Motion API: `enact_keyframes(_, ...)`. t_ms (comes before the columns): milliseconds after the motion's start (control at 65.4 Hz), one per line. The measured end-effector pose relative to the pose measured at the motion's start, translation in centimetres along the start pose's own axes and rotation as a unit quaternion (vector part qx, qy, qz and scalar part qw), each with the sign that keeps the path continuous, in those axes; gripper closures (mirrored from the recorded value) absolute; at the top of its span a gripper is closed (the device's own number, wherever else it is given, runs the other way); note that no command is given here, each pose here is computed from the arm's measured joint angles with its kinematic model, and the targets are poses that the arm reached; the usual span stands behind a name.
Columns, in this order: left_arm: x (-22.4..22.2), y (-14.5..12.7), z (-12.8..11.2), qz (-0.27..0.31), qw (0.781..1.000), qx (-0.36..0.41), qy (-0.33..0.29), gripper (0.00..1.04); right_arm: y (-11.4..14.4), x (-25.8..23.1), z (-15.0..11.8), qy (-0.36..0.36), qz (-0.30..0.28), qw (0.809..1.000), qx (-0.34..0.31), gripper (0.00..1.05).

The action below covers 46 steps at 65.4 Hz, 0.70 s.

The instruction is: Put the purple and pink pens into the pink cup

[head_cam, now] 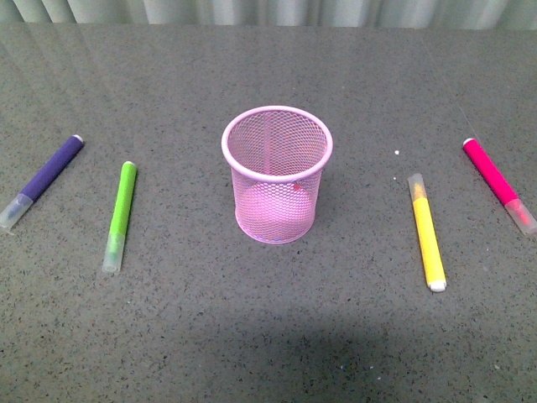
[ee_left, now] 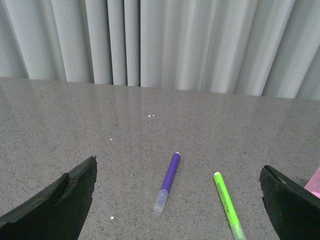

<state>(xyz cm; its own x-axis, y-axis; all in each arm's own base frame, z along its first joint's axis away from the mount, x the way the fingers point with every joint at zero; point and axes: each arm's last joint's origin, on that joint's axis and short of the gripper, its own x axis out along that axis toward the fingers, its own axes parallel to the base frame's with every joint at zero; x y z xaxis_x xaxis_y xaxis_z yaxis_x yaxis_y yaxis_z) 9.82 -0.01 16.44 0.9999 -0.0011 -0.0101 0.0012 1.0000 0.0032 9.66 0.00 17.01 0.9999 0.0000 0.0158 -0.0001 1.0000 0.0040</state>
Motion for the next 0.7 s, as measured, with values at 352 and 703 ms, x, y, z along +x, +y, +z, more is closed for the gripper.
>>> enact_keyframes(352,0.0,0.0,0.0,0.0,1.0,0.0,0.0,0.08,0.0,0.0,0.0,0.0,0.0,1.0,0.0,0.07)
enact_keyframes(703,0.0,0.0,0.0,0.0,1.0,0.0,0.0,0.08,0.0,0.0,0.0,0.0,0.0,1.0,0.0,0.07)
